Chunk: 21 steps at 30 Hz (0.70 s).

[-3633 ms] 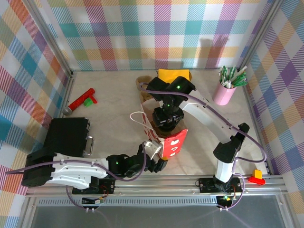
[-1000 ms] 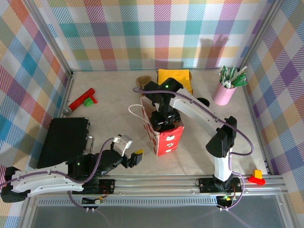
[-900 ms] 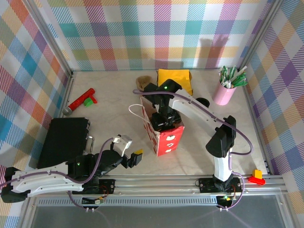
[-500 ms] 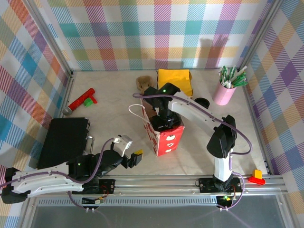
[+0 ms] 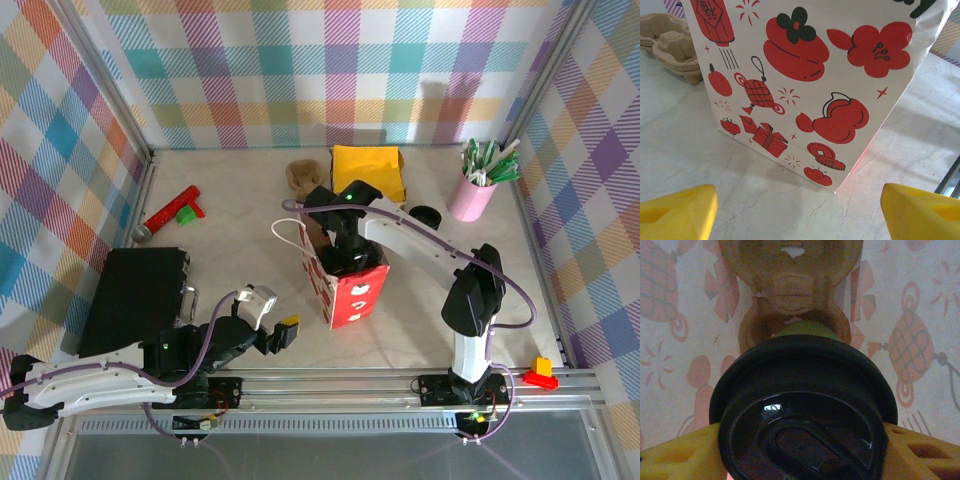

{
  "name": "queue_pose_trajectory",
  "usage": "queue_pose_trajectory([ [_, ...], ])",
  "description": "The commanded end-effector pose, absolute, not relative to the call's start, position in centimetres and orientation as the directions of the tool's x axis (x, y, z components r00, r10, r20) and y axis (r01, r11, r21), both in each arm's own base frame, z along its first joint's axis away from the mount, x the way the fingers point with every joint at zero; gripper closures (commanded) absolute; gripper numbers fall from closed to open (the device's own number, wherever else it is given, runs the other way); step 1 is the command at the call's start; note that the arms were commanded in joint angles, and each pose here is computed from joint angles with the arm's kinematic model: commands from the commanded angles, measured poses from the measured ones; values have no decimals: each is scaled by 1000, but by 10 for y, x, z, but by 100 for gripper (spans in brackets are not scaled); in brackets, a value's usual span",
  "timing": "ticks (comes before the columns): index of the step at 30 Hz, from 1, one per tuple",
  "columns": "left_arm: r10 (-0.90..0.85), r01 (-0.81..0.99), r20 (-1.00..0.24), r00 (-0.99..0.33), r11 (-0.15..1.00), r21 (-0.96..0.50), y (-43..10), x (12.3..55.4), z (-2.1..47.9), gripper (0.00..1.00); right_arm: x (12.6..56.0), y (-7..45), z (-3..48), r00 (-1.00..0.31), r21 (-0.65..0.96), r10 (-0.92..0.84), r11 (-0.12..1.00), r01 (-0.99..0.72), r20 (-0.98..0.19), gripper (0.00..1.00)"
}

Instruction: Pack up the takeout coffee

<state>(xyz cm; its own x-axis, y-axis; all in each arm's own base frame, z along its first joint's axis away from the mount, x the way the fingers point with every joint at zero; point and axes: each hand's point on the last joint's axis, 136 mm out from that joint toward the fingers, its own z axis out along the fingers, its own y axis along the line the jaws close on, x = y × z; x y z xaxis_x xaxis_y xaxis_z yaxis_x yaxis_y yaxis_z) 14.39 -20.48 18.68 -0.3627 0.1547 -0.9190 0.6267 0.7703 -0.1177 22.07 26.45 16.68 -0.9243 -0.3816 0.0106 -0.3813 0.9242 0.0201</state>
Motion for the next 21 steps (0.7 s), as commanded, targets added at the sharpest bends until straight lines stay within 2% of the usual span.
queue_pose_trajectory([
  [1,131,615,-920,-369,776,-136,-202,146,187,16,217,265,172,-929,39,-369,929,-369,-9,53],
  [10,126,615,-921,-369,776,-140,-201,145,187,15,218,267,169,-928,37,-371,928,-372,-19,52],
  [21,123,610,-921,-371,779,-141,-199,146,187,15,230,271,187,-914,30,-395,916,-399,-86,53],
])
